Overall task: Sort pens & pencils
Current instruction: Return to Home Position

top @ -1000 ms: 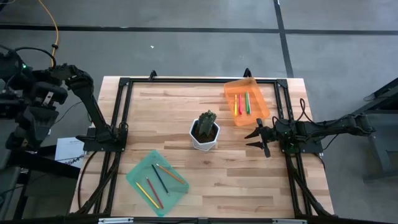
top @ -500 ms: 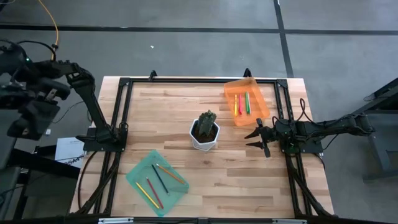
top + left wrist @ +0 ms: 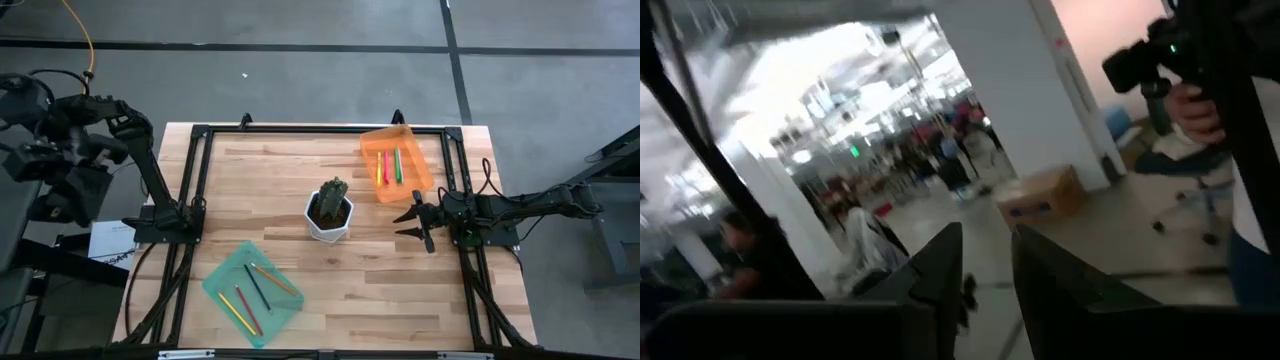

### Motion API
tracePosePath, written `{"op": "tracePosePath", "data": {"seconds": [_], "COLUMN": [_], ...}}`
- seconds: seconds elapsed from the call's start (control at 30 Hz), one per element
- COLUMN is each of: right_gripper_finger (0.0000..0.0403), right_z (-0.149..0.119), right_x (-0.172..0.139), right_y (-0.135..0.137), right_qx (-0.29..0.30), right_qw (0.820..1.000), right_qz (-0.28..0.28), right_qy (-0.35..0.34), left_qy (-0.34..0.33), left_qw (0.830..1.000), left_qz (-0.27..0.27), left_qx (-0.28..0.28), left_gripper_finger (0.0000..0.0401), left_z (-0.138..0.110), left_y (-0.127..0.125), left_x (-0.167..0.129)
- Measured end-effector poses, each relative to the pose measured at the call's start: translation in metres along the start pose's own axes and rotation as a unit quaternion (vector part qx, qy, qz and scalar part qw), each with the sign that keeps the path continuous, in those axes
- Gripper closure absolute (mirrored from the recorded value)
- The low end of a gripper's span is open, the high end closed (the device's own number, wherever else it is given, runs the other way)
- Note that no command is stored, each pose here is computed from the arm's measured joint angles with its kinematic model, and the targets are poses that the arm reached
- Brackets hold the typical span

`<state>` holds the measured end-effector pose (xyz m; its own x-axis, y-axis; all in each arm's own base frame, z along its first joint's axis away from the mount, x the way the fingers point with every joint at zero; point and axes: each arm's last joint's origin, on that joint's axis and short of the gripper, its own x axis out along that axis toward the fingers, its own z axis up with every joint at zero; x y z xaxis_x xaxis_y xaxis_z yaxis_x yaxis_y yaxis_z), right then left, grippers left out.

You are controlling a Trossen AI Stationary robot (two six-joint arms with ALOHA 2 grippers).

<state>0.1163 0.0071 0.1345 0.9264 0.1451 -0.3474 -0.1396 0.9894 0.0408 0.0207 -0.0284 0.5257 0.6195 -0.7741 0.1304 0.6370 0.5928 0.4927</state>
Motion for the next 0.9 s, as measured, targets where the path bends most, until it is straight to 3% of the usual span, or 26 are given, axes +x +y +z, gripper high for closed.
{"op": "tracePosePath", "data": {"seconds": [0.1, 0.37, 0.63, 0.9], "right_gripper_finger": [0.0261, 0.0261, 0.0261, 0.0261], "right_z": [0.0, 0.0, 0.0, 0.0], "right_x": [0.0, 0.0, 0.0, 0.0], "right_y": [0.0, 0.0, 0.0, 0.0], "right_qx": [0.0, 0.0, 0.0, 0.0], "right_qw": [1.0, 1.0, 1.0, 1.0], "right_qz": [0.0, 0.0, 0.0, 0.0], "right_qy": [0.0, 0.001, 0.001, 0.001], "left_qy": [0.019, -0.021, -0.05, -0.032], "left_qw": [1.0, 1.0, 0.996, 0.996], "left_qz": [-0.009, 0.022, 0.077, 0.084], "left_qx": [-0.008, 0.0, 0.004, 0.019], "left_gripper_finger": [0.0322, 0.0322, 0.0322, 0.0322], "left_z": [-0.004, -0.03, -0.088, -0.158], "left_y": [-0.003, -0.018, -0.05, -0.076], "left_x": [0.001, 0.001, 0.015, 0.032]}}
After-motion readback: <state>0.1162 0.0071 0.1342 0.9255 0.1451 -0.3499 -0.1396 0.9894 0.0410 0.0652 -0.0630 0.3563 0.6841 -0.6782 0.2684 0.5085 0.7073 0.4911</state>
